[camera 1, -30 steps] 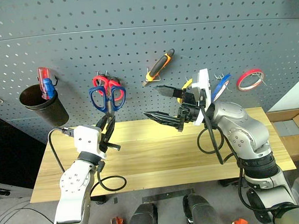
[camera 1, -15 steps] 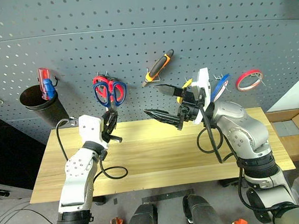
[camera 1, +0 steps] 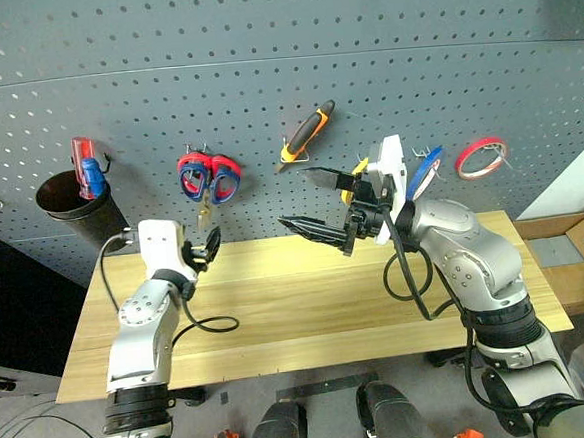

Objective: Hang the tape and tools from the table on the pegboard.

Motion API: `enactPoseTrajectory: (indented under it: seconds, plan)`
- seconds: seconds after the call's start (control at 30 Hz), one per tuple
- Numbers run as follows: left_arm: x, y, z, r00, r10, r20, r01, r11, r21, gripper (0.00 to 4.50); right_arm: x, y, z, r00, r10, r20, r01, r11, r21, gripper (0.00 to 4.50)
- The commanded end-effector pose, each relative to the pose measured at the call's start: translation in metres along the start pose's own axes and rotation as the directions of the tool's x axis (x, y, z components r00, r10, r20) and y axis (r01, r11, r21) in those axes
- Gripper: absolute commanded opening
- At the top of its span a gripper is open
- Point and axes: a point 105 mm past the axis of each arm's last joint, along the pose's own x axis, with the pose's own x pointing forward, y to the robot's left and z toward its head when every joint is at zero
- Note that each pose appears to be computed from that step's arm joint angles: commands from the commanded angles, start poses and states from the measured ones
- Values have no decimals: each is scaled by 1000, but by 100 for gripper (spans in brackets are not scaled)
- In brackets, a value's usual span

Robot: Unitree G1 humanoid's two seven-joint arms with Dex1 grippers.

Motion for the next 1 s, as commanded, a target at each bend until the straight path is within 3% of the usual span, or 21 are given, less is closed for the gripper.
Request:
enactPoseTrajectory:
  seconds: [0.03,0.17,0.27,0.43,0.57,0.67,1.0]
  plan:
    - [-21,12,-43,965,-28,-260,29,1000,0,437,-2,12,3,999,46,-2,-46,999,-21,450]
    - [-40,26,-63,905,-24,-426,4,999,-47,437,0,18,-8,997,62,-36,-62,998,2,450]
    - [-42,38,-67,876,1,-483,-36,997,-64,437,3,19,-14,997,59,-56,-58,998,11,450]
    - [-26,46,-54,880,21,-474,-47,998,-43,437,11,22,-30,991,45,-122,-41,999,35,450]
    - [-13,47,-54,857,9,-516,-48,997,-63,437,8,28,-74,942,40,-334,-44,999,-5,450]
    - [-10,44,-65,823,-9,-569,-34,997,-65,437,1,37,-94,903,63,-424,-94,994,-54,450]
    - [2,48,-75,807,-18,-590,-39,996,-84,437,1,42,-99,899,38,-437,-81,994,-80,450]
